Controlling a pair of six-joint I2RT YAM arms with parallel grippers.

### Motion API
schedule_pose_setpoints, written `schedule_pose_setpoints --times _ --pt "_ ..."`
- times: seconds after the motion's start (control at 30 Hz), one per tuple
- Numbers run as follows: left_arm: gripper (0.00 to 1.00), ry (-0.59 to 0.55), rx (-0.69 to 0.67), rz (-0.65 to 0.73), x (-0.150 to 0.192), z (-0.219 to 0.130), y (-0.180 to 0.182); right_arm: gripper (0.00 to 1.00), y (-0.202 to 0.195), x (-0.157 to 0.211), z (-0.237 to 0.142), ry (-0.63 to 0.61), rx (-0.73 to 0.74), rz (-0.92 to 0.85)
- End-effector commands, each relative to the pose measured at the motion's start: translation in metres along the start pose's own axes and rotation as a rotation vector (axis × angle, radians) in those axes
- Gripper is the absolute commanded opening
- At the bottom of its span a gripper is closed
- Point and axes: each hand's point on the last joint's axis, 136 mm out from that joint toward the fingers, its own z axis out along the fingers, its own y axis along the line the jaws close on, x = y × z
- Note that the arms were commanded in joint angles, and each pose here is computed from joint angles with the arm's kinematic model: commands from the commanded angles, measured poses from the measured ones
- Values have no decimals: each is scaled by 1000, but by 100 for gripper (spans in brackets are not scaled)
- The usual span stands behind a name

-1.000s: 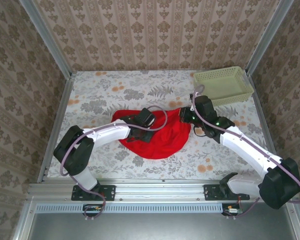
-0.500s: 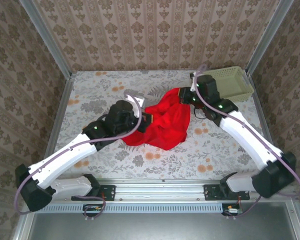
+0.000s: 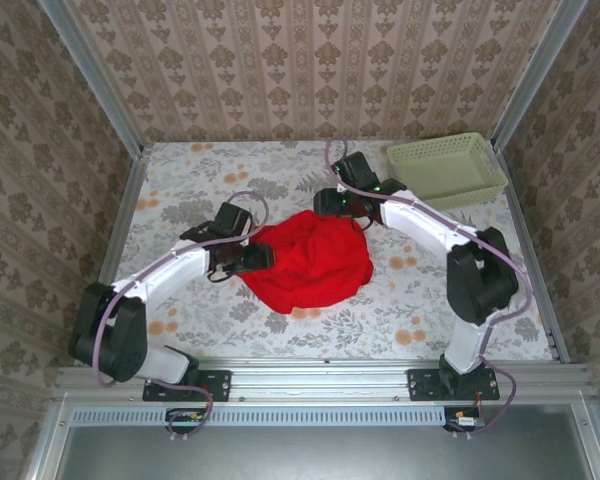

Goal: Fold the inside-out t-shirt

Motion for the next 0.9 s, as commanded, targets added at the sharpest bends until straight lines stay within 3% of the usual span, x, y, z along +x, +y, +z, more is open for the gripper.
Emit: schedule_pose_setpoints --times 0.0,0.2,0.27,0.47,0.7,0.77,0.87 --pt "74 -120 -55 161 -13 -37 -5 65 3 13 -53 -53 9 -59" --pt "87 -264 1 580 3 -58 -77 63 2 69 -77 -71 -55 26" --pt "93 -292 4 658 9 -55 -91 62 -7 82 -81 -87 -54 82" --pt "93 -225 -156 734 0 -17 -83 61 -28 110 -90 -136 -56 173" --pt "96 -148 -197 840 1 22 -93 61 -30 133 -83 -118 -79 199" --pt "93 -130 -234 841 -4 30 -90 61 -27 135 -81 -114 -83 188" --pt "81 -119 -332 826 -18 38 -80 61 -22 137 -81 -115 -96 178"
